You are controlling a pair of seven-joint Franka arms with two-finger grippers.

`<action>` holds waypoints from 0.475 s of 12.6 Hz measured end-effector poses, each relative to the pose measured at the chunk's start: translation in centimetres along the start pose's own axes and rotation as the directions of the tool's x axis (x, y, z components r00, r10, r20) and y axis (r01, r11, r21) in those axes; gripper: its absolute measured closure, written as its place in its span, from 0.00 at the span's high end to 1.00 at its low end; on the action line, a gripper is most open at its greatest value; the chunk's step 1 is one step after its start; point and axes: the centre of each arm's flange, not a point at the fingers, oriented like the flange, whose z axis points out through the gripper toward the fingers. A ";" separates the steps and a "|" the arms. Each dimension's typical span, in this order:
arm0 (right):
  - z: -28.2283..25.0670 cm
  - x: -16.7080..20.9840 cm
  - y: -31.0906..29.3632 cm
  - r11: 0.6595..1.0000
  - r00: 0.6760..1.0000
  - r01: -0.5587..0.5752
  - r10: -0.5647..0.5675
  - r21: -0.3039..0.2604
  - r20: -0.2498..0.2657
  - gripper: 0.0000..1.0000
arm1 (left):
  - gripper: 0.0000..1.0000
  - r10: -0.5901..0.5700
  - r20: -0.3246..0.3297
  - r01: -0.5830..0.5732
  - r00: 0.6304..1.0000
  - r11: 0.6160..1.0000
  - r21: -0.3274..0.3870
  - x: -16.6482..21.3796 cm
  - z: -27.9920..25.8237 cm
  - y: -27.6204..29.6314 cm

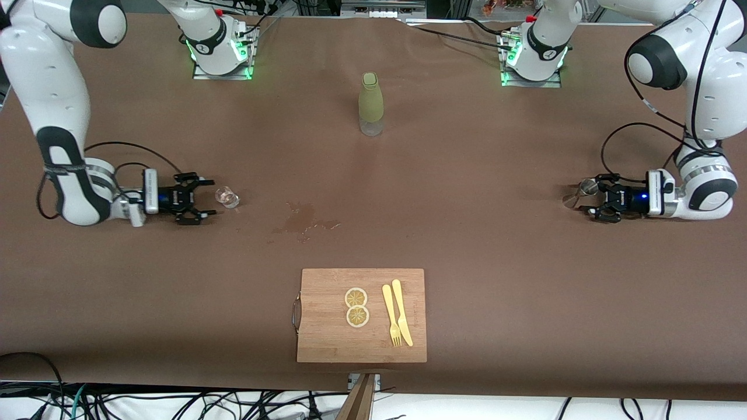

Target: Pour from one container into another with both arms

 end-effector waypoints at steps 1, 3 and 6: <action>-2.2 1.2 -0.4 1.000 0.999 -0.020 0.021 -0.014 0.045 0.99 | 0.95 -0.040 0.045 0.042 0.998 0.999 -0.032 0.7 -0.9 -0.4; -5.6 4.7 -1.1 0.995 0.989 -0.085 0.090 -0.043 0.118 0.99 | 1.00 -0.183 0.140 0.194 0.973 0.979 -0.068 2.8 -2.4 -1.6; -7.5 10.2 -1.3 0.976 0.956 -0.200 0.213 -0.081 0.200 0.99 | 1.00 -0.408 0.330 0.447 0.851 0.893 -0.051 8.5 -4.1 -3.5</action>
